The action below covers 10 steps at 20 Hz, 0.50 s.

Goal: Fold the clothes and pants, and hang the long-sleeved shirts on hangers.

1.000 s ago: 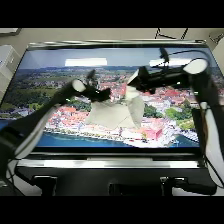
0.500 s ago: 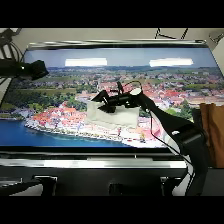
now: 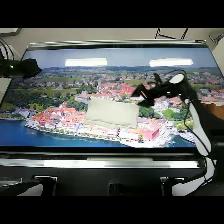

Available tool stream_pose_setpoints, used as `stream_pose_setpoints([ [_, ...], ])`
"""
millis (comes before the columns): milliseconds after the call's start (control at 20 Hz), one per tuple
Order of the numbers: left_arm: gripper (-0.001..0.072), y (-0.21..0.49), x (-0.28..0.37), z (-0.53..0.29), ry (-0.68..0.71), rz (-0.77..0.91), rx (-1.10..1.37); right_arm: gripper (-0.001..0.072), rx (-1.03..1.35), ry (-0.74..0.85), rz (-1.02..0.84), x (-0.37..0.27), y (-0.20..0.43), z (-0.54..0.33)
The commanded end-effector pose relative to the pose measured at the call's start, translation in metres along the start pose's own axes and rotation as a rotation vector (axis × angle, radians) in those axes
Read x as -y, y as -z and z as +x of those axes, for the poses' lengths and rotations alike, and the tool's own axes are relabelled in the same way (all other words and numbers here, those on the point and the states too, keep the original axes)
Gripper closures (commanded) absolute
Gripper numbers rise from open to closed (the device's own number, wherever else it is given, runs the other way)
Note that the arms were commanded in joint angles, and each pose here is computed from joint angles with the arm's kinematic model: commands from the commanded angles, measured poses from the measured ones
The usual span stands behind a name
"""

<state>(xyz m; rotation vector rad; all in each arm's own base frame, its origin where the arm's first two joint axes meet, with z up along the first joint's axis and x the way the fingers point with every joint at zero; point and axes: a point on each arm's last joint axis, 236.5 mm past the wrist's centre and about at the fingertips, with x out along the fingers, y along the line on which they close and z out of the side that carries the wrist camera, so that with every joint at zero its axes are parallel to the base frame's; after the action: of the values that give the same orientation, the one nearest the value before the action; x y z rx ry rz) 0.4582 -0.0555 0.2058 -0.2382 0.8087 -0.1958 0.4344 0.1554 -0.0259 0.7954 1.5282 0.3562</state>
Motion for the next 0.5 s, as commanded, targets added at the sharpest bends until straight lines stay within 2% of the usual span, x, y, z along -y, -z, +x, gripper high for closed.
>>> stream_pose_setpoints([
  [0,0.0686,0.0,0.004,-0.001,0.005,0.011,0.0,0.0095,-0.126,0.288,0.156,0.107,0.042,-0.014],
  [150,0.0686,0.003,0.014,0.001,0.021,0.024,-0.007,0.0095,-0.121,0.036,0.098,0.066,0.054,0.044],
  [300,0.0686,0.006,0.026,0.003,0.038,0.042,-0.014,0.0119,-0.072,-0.08,0.086,0.036,0.045,0.065],
  [350,0.0686,0.007,0.029,0.003,0.043,0.047,-0.016,0.0159,-0.056,-0.104,0.093,0.031,0.04,0.066],
  [400,0.0686,0.007,0.031,0.004,0.046,0.05,-0.017,0.0271,-0.043,-0.134,0.078,0.025,0.037,0.065],
  [450,0.0686,0.008,0.033,0.004,0.049,0.054,-0.019,0.0559,-0.033,-0.16,0.056,0.019,0.034,0.062],
])
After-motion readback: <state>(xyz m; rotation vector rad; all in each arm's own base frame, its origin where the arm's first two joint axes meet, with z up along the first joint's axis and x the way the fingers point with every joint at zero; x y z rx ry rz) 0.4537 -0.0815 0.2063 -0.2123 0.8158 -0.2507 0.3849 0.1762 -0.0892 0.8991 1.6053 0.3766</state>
